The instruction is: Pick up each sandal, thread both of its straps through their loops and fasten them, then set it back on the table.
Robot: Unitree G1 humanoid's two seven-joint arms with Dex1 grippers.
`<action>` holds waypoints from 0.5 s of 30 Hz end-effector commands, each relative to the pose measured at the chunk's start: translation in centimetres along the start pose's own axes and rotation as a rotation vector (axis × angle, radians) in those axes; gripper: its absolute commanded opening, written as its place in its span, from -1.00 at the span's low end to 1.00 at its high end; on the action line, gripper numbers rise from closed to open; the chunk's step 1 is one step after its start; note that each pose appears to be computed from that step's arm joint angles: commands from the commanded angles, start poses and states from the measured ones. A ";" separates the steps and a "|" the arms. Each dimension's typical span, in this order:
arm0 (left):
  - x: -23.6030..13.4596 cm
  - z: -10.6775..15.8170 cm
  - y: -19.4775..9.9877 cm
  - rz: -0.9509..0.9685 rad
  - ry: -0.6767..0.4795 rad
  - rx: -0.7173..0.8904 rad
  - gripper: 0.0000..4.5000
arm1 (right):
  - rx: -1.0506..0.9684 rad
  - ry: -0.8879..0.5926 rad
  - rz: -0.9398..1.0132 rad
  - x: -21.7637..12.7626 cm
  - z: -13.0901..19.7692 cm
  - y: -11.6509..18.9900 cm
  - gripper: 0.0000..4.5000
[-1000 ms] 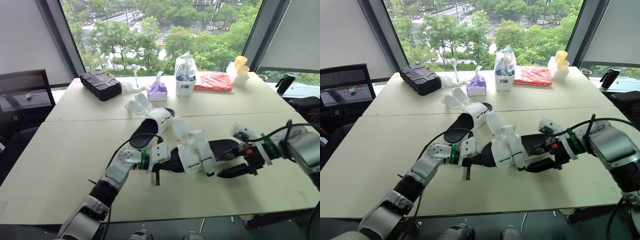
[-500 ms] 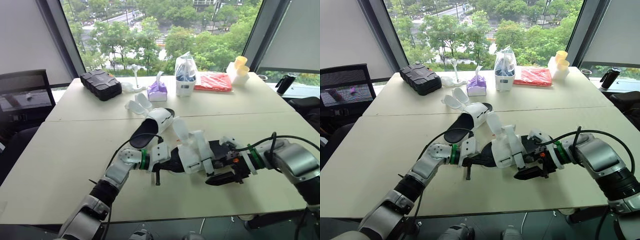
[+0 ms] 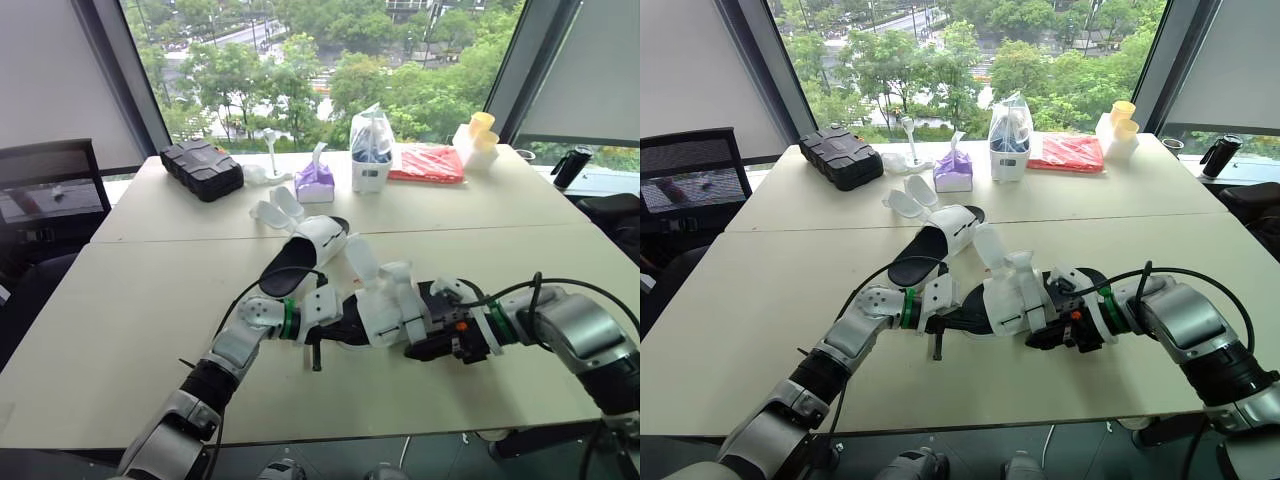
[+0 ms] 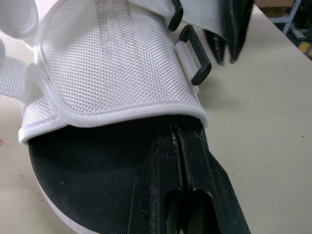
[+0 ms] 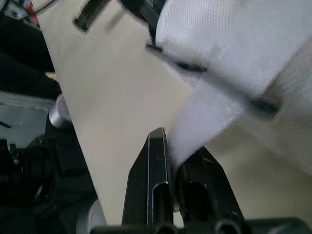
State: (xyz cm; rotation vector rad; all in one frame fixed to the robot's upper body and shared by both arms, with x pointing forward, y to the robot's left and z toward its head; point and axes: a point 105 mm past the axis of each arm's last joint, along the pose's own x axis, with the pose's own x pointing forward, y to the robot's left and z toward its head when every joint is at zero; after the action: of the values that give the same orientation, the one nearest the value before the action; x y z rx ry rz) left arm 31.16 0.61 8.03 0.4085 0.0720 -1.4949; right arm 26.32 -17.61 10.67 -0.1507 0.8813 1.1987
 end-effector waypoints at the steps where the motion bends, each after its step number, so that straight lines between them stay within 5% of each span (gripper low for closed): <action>1: 0.7 -1.5 -1.3 -0.049 0.054 -0.037 -1.00 | -0.045 0.019 0.050 0.2 -0.1 1.5 -0.98; 15: 0.8 -1.6 -1.4 -0.045 0.049 -0.051 -1.00 | -0.037 0.147 0.141 -0.5 -4.1 5.8 -0.98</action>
State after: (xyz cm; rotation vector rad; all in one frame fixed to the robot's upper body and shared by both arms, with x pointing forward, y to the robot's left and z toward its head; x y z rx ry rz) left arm 31.00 0.20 7.95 0.3917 0.0773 -1.4993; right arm 19.76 -18.23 9.47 -0.1911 1.0316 1.3077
